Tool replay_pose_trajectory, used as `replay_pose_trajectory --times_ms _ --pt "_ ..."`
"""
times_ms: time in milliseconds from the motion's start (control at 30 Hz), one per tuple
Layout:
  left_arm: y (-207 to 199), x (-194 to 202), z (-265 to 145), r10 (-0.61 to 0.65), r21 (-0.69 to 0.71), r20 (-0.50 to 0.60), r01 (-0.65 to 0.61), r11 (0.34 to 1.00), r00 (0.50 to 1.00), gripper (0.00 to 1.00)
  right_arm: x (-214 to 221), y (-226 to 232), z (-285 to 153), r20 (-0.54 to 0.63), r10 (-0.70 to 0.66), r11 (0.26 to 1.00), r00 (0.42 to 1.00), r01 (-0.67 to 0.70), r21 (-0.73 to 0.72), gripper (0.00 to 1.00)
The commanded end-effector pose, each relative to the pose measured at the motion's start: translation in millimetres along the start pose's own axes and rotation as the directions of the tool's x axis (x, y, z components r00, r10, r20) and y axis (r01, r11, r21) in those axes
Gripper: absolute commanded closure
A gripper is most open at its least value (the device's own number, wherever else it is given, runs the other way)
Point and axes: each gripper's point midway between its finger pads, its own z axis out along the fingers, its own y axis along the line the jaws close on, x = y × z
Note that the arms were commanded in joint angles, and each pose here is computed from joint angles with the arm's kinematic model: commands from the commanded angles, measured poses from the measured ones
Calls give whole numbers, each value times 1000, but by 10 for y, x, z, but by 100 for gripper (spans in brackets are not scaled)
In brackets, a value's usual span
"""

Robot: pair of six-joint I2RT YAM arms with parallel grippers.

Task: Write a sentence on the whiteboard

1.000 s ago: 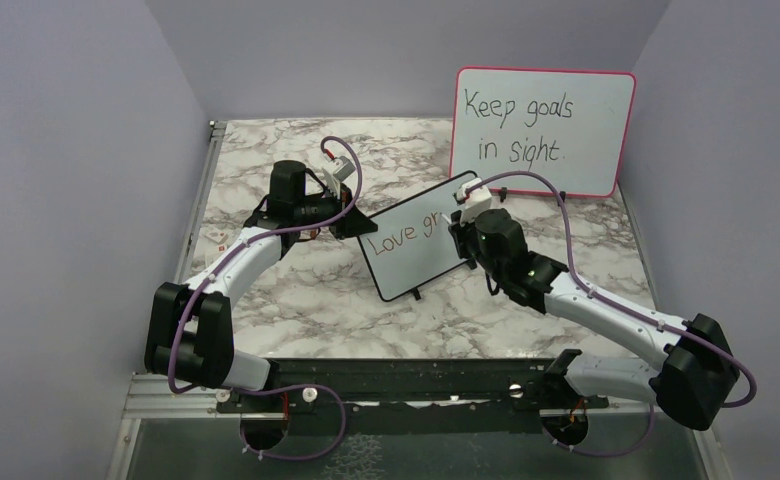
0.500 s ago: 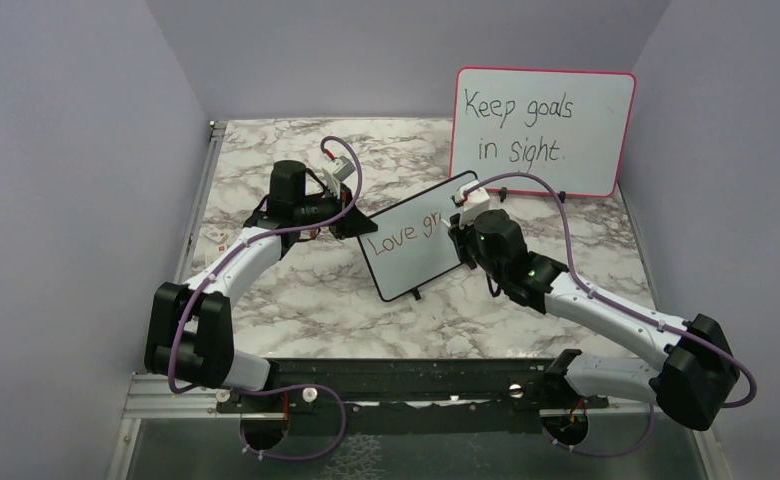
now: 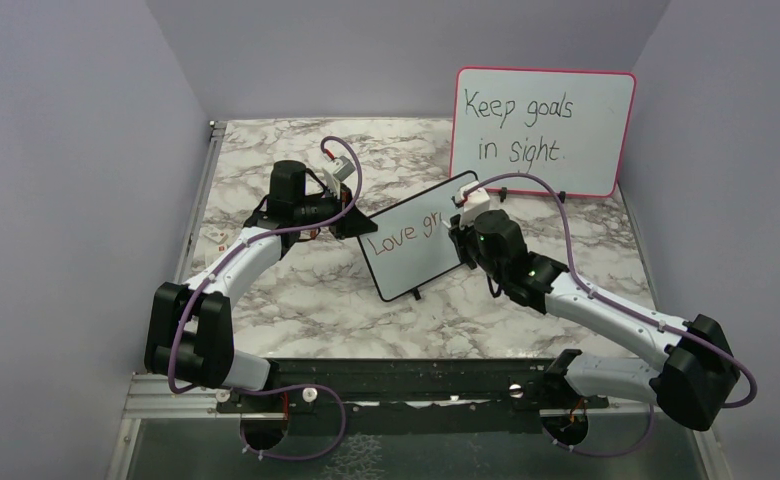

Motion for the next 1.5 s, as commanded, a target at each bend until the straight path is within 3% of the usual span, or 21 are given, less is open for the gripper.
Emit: replay_pose_trajectory --times_ms 0,533,1467 --pt "385 453 10 -48 -175 -120 26 984 992 100 138 -47 -43 -51 -8 1000 999 9 15 100" --pt "385 452 7 -24 -168 -124 2 986 992 100 23 -202 -15 1 15 995 1000 -15 94 100" --pt "380 449 10 -24 -164 -124 3 986 992 100 -357 -104 68 105 16 999 994 -19 30 100"
